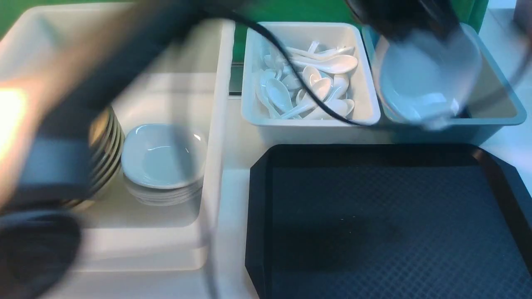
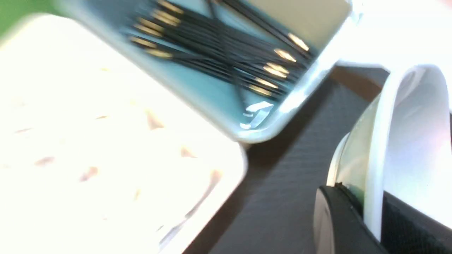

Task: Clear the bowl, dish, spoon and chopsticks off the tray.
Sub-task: Use the left arm to put the plate into the large storage box on the left

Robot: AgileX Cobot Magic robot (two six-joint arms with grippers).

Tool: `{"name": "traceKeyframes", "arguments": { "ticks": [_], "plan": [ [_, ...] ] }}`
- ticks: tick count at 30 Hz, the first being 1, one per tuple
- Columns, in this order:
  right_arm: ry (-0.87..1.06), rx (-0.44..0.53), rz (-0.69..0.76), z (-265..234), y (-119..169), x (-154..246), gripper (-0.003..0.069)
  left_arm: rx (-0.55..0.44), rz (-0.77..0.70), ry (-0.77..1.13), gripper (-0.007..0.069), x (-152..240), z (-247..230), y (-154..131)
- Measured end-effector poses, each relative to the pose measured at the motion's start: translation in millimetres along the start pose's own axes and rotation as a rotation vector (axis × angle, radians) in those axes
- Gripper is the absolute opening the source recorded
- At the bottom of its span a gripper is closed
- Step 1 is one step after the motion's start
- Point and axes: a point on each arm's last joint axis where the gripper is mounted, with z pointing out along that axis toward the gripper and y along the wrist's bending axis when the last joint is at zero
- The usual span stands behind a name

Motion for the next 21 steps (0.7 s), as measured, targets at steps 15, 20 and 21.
{"name": "traceKeyframes", "arguments": {
  "ticks": [15, 20, 21],
  "plan": [
    [0.069, -0.362, -0.249, 103.9, 62.7, -77.1, 0.0045, -0.332, -0.518, 0.233, 0.0001, 180.6, -91.9, 146.2],
    [0.075, -0.367, -0.256, 110.8, 65.7, -80.8, 0.0045, -0.338, -0.530, 0.274, 0.0001, 192.4, -71.4, 167.3],
    [0.077, -0.361, -0.260, 111.0, 65.2, -80.6, 0.0045, -0.331, -0.530, 0.272, 0.0001, 193.2, -57.8, 174.1]
  ]
}}
